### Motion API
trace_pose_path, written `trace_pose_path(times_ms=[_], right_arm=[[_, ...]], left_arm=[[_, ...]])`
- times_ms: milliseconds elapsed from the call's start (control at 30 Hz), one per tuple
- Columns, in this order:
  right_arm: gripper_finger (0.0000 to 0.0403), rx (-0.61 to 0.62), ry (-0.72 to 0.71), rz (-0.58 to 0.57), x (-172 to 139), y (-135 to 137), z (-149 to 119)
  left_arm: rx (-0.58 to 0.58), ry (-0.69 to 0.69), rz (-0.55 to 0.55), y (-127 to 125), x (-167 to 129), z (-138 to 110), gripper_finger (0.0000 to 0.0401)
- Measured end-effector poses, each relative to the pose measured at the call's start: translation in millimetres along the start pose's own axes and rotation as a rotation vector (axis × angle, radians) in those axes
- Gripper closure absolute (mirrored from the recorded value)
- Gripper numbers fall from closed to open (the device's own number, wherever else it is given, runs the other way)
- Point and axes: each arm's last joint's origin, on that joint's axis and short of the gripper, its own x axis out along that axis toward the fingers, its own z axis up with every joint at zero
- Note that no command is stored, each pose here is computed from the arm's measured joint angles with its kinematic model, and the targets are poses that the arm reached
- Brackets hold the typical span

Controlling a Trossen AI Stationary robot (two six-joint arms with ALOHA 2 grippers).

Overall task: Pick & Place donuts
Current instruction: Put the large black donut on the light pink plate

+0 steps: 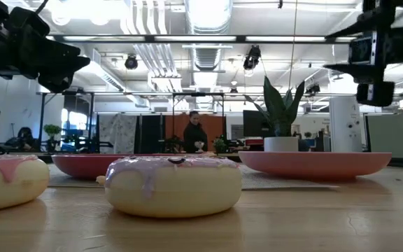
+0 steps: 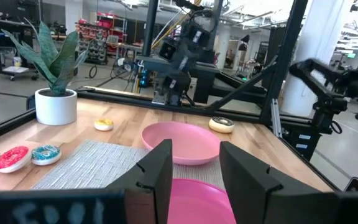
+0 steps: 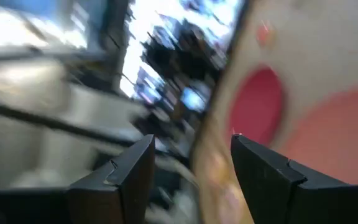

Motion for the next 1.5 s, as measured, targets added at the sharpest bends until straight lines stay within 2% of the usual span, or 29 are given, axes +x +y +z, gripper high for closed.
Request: trace_pose_path(times_ms=[67,200,267,333,467,533,633,800,933,1133,1233,1500], right_arm=[[0.0200,-0.054,0.144,-0.170,7.6,11.2,-3.0],[0.0200,-0.208,0.439,-0.595,16.0,26.7,-10.1],[0.0200,-0.273,0.548,-0.737,20.4,34.3,-12.9],[0.0200,-0.306,0.681,-0.824,25.0,37.5,-18.1],[0.0200,-0.308,0.911,-0.900,30.6,41.6,-34.6],[0.0200,-0.339,0.990,-0.921,29.9,43.9,-45.5],[0.0200,-0.420,1.080,-0.892,27.2,49.5,-62.8],[0.0199,-0.651,1.201,-0.856,20.5,46.6,-88.1],[0.0199,-0.718,1.255,-0.893,17.6,36.5,-100.0],[0.0199,-0.897,1.251,-0.858,20.9,25.2,-104.9],[0.0199,-0.899,1.252,-0.849,20.2,21.1,-104.7],[0.0195,-0.868,1.234,-0.717,24.9,21.7,-110.6]], left_arm=[[0.000,0.000,0.000,0.0,0.0,0.0,0.0293],[0.000,0.000,0.000,0.0,0.0,-0.1,0.0293],[0.000,0.001,0.000,0.0,0.0,-0.2,0.0293],[0.000,0.000,0.001,0.1,0.0,-0.1,0.0293],[0.000,0.000,0.001,0.1,0.0,0.0,0.0293],[0.000,0.000,0.001,0.1,0.0,-0.1,0.0293],[0.000,0.000,0.001,0.1,0.0,0.0,0.0293],[0.000,0.000,0.000,0.1,0.0,0.0,0.0293],[0.000,0.001,0.001,0.1,0.0,-0.1,0.0293],[0.000,0.000,0.000,0.1,0.0,-0.1,0.0293],[0.000,0.000,0.000,0.0,0.0,0.0,0.0293],[0.000,0.001,-0.001,0.0,0.0,0.0,0.0293]])
